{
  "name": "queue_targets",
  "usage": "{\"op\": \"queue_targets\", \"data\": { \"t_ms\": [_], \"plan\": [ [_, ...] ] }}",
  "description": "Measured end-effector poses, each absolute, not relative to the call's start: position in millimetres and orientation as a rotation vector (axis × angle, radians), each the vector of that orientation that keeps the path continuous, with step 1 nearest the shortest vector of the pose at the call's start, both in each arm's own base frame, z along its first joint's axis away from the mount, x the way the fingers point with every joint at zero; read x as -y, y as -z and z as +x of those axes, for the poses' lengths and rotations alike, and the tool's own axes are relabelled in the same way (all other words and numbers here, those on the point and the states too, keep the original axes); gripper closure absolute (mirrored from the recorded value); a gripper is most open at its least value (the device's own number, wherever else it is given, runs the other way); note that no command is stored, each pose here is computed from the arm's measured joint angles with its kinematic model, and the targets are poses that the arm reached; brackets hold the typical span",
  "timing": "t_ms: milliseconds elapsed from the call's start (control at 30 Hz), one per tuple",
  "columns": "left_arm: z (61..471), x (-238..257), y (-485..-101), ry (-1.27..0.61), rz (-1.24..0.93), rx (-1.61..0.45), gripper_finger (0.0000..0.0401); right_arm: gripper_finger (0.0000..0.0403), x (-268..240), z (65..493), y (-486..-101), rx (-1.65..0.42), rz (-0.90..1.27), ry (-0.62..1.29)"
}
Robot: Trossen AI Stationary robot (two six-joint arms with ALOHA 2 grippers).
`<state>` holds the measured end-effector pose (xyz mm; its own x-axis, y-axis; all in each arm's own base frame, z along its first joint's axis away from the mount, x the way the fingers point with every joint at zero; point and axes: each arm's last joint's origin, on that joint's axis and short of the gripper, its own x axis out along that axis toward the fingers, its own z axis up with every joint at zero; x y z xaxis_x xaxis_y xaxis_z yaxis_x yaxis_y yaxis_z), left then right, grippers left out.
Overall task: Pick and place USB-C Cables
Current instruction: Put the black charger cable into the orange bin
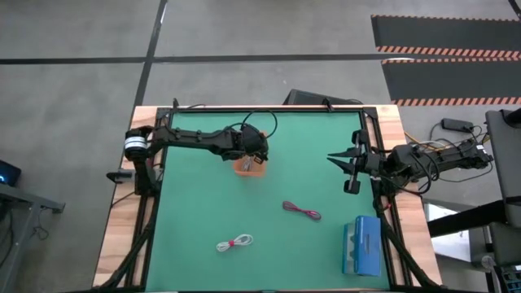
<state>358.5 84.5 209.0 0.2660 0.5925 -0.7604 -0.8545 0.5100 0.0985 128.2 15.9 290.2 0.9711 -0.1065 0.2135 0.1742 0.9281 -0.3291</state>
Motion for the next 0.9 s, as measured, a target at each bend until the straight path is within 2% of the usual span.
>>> {"op": "queue_targets", "data": {
  "t_ms": [500, 900],
  "plan": [
    [364, -85, -199, -1.006, -0.422, -0.829, 0.0372, 0.0370, -16, 128, -290, 0.195, -0.356, 0.145],
    [369, -86, -174, -1.026, -0.418, -0.895, 0.0372, 0.0370, -16, 128, -290, 0.194, -0.359, 0.146]
  ]
}}
